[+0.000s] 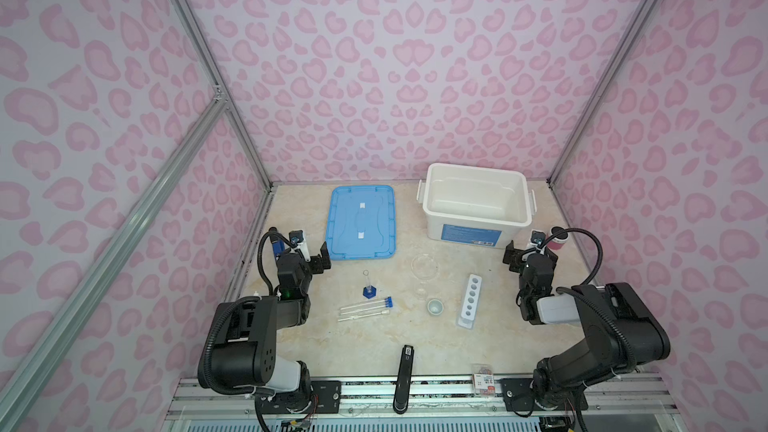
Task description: Organize the chemistry lab equipment
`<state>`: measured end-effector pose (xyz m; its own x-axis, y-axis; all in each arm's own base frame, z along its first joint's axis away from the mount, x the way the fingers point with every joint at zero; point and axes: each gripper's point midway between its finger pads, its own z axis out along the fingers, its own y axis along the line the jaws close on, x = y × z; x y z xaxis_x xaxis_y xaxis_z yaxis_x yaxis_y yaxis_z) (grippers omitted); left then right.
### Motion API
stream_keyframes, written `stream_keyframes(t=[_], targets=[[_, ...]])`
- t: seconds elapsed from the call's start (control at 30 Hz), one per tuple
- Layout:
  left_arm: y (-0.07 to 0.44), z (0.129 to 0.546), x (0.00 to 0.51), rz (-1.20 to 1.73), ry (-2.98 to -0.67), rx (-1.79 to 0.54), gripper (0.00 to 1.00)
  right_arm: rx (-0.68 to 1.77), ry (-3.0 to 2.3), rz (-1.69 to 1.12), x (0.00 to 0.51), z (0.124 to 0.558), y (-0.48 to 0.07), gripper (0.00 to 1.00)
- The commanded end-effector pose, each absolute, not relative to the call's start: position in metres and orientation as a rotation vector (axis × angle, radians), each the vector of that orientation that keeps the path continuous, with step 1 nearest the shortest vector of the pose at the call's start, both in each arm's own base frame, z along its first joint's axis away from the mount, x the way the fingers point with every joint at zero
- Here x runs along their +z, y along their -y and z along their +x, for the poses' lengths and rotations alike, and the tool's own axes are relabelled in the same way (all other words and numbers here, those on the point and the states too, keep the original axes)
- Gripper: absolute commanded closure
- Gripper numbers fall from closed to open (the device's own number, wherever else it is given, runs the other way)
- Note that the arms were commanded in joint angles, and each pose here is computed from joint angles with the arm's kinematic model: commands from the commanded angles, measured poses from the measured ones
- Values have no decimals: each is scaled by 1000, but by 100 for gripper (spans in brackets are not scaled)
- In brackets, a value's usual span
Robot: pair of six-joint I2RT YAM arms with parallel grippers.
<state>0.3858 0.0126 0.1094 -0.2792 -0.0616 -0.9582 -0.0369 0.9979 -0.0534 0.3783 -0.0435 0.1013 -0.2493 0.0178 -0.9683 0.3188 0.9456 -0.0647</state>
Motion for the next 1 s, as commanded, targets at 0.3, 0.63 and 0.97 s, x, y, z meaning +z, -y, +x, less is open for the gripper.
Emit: stream_keyframes(t=[0.3,0.63,0.97], targets=[[-13,389,117,-66,-1824,-18,3,-290,-1782,260,107,380,45,2],[-13,389,117,-66,-1824,-18,3,-285,-1788,257,105,381,44,2],[-13,389,117,-66,-1823,-19,2,-283,-1785,258,106,381,44,4]])
